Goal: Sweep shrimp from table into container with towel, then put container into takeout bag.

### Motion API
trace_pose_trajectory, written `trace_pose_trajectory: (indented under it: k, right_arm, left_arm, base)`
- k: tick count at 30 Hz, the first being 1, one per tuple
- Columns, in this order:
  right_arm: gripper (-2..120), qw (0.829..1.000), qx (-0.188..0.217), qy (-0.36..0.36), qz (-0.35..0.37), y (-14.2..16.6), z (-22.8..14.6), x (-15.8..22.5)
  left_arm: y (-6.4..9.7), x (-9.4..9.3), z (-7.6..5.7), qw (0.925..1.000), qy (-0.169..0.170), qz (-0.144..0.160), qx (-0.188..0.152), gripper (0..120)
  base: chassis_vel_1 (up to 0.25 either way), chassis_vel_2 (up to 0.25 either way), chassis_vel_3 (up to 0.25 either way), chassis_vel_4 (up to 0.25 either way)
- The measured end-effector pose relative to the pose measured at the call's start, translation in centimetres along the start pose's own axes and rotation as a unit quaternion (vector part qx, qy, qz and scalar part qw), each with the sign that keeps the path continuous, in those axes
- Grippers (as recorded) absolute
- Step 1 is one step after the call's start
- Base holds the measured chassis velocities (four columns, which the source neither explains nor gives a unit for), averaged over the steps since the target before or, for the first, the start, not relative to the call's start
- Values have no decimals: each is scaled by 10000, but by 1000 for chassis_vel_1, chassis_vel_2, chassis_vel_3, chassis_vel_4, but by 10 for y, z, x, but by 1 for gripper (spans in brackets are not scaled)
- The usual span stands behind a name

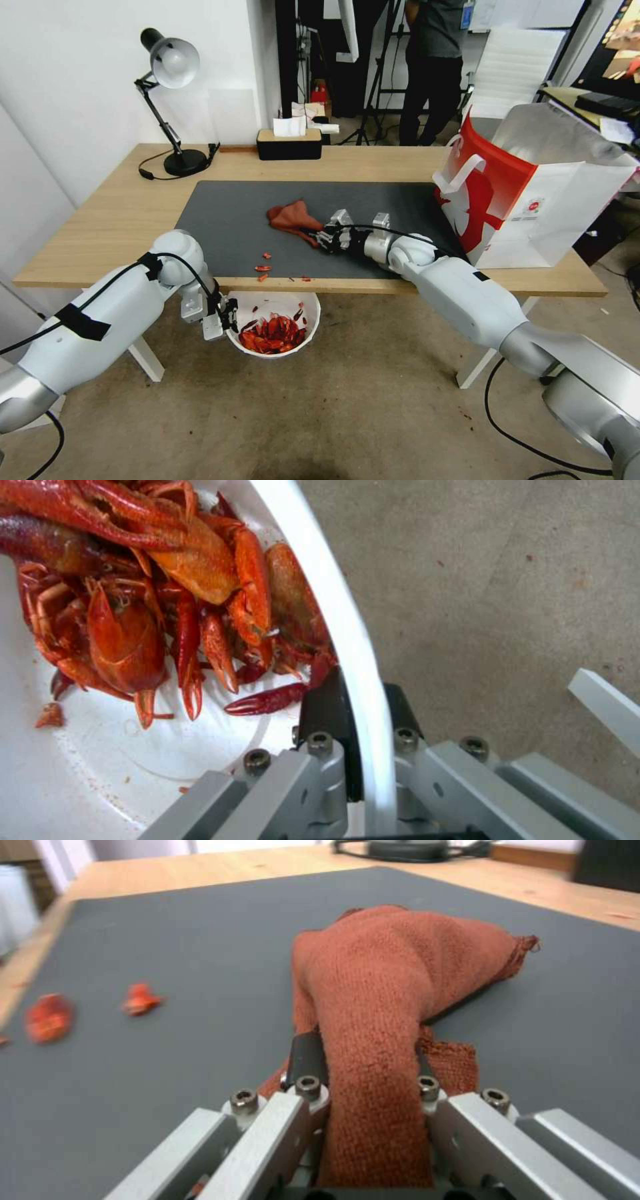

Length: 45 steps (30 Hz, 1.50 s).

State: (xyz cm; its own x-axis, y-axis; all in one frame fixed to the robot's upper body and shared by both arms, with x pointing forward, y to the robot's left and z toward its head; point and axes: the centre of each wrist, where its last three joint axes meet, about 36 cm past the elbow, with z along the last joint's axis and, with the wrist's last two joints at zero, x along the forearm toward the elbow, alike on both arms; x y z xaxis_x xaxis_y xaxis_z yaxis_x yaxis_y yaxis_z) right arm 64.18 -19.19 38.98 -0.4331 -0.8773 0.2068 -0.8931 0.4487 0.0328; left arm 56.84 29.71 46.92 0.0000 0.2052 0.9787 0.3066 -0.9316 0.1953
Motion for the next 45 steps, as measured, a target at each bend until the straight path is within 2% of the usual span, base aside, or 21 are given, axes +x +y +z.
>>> trace_pose_trajectory:
  k: [5,13,26,34,45]
  right_arm:
    - [5,9992,126,84,-381,11,0,1]
    - [5,9935,354,179,-1064,44,-13,0]
    - [5,9900,368,293,-1333,73,-3,34]
    - [5,9885,306,240,-1463,97,1,49]
    - [5,9908,305,-5,-1319,99,-5,48]
  left_arm:
    - [-4,2,1,10000,21,5,29,0]
    - [-5,3,0,10000,17,-17,23,0]
    - [-5,10,1,10000,76,-29,6,0]
    - [-6,8,-1,10000,50,-16,4,0]
    - [1,4,-7,9999,17,-11,-103,0]
  base:
    - [0,0,0,0]
    - [0,0,0,0]
    - [0,0,0,0]
    - [0,0,0,0]
    - [0,0,0,0]
